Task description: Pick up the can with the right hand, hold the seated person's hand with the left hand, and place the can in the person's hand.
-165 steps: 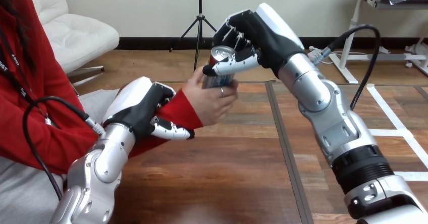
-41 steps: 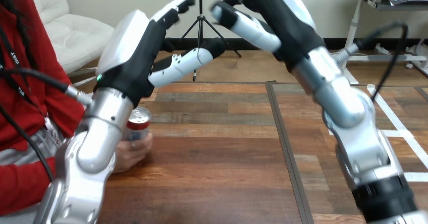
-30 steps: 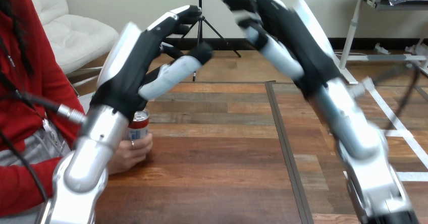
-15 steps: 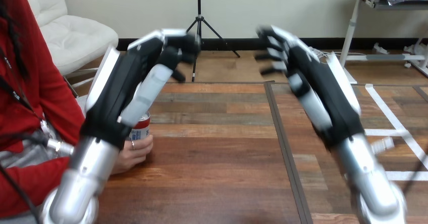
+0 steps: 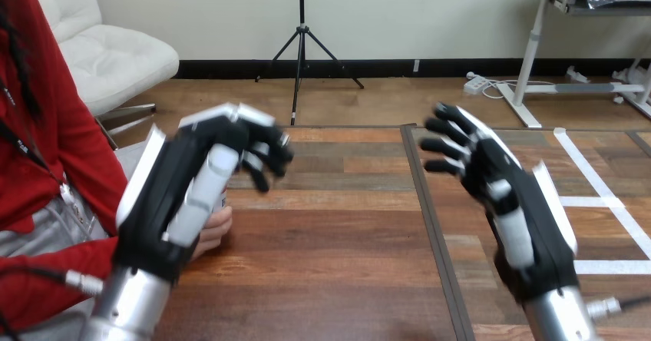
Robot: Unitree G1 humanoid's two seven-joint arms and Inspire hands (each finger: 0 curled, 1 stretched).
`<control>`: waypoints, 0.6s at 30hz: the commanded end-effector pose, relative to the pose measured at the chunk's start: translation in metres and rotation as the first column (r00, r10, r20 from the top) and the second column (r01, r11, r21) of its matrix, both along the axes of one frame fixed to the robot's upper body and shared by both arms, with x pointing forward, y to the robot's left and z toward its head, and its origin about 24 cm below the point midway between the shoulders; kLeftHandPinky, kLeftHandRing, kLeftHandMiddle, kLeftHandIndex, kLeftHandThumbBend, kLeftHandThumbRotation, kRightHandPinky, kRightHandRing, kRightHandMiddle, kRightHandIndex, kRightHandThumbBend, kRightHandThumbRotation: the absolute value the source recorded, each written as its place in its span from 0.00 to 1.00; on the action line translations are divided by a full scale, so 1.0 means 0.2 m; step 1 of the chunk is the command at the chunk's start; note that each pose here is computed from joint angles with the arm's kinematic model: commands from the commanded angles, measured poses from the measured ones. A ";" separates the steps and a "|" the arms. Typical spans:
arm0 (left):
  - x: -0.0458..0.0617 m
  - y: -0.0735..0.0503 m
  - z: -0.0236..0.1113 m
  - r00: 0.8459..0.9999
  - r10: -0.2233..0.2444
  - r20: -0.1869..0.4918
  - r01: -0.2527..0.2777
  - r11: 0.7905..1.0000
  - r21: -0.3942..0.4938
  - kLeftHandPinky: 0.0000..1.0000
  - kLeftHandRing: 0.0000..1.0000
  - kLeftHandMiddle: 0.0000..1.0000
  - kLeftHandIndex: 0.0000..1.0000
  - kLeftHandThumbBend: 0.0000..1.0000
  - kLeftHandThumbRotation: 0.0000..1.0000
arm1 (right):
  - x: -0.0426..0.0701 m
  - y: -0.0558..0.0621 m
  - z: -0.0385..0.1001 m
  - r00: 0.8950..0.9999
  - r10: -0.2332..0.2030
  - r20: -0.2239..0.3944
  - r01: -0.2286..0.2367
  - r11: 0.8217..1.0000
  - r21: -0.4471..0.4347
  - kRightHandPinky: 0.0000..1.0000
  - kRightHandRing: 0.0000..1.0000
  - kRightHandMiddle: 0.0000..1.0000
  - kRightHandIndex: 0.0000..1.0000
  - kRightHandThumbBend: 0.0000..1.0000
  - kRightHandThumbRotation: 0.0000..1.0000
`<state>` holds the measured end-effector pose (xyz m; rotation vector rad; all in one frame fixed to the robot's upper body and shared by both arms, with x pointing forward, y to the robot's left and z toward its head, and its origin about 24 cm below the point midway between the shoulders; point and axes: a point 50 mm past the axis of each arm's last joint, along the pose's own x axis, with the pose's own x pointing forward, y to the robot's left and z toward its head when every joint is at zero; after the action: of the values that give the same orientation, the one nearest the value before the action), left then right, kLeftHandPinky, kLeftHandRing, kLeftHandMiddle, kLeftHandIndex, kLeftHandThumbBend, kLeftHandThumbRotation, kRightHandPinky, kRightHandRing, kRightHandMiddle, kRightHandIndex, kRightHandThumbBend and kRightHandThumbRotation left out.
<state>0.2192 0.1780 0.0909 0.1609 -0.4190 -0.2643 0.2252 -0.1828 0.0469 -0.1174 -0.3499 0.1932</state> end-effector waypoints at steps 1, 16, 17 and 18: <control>-0.02 0.01 0.03 0.998 0.028 0.047 -0.025 0.998 -0.066 0.33 0.49 0.55 0.52 0.50 0.86 | 0.00 0.01 0.11 0.992 -0.018 0.121 0.011 0.998 0.058 0.85 0.89 0.91 0.91 0.97 1.00; -0.05 0.02 -0.04 0.998 0.061 -0.016 -0.062 0.989 -0.133 0.55 0.76 0.76 0.73 0.54 0.87 | -0.07 -0.01 0.05 0.998 -0.027 0.061 0.022 0.996 0.085 0.92 0.93 0.93 0.91 0.97 1.00; -0.05 0.02 -0.04 0.998 0.067 -0.017 -0.069 0.989 -0.130 0.56 0.76 0.76 0.74 0.54 0.87 | -0.07 -0.01 0.04 0.998 -0.025 0.053 0.020 0.996 0.084 0.92 0.93 0.93 0.91 0.97 1.00; -0.05 0.02 -0.04 0.997 0.071 -0.018 -0.073 0.989 -0.129 0.59 0.78 0.77 0.75 0.55 0.87 | -0.07 -0.01 0.04 0.999 -0.023 0.048 0.019 0.996 0.083 0.91 0.92 0.93 0.91 0.97 1.00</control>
<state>0.2019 0.1815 0.0698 0.0429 -0.3374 -0.1870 0.2042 -0.1866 0.0347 -0.0479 -0.3026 0.1411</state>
